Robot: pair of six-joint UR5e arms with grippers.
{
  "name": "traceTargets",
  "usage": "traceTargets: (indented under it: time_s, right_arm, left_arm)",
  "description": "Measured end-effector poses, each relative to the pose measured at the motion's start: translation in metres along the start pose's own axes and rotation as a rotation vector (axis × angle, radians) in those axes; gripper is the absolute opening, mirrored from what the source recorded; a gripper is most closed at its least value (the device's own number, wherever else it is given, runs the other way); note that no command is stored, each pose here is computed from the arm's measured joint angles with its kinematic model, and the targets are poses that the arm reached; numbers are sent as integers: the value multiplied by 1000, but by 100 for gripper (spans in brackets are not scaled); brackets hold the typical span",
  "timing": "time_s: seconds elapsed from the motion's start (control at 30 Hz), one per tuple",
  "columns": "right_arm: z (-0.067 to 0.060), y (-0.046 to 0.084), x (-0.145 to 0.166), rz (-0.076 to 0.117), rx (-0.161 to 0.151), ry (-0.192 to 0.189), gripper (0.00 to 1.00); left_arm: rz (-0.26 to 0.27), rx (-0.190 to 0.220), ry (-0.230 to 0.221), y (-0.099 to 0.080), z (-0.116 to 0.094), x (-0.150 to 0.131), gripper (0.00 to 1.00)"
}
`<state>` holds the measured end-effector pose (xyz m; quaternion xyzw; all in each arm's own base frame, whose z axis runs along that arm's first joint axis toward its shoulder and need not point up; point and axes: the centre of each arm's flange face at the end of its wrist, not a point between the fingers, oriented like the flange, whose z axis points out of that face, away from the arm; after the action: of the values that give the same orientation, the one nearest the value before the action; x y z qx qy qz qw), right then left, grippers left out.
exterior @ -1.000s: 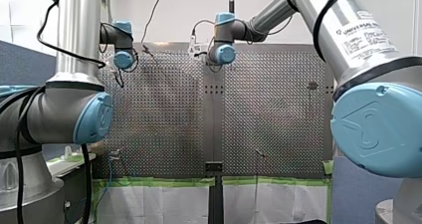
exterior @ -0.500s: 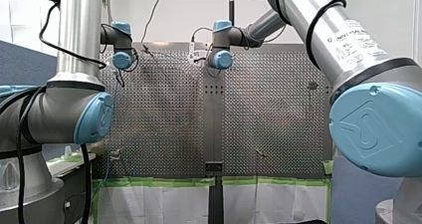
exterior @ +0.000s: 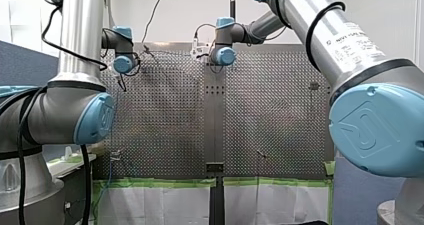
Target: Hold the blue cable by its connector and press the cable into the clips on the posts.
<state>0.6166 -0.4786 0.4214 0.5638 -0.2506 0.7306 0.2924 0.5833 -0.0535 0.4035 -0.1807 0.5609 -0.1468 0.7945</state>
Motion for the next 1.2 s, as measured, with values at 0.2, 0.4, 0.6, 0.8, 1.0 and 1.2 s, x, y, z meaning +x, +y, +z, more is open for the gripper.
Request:
traceTargets:
  time_s: [0.2, 0.4, 0.6, 0.8, 1.0, 1.2]
  right_arm:
    - [-1, 0, -1, 0, 0, -10, 0]
    - [-2, 0, -3, -2, 2, -22, 0]
    - [-3, 0, -3, -3, 2, -29, 0]
    - [-3, 0, -3, -4, 2, -31, 0]
    - [-3, 1, -3, -4, 1, -31, 0]
    - [-3, 1, -3, -4, 0, -32, 0]
  left_arm:
    - [-39, 26, 25, -2, -1, 2, 60]
    - [-32, 4, 49, -1, -4, 4, 90]
    - [-1, -47, 59, -1, -12, -5, 93]
    - [13, -49, 77, -12, -21, -19, 95]
    - [54, -24, 130, -22, -38, -23, 98]
    - [79, -30, 194, -20, -62, -21, 98]
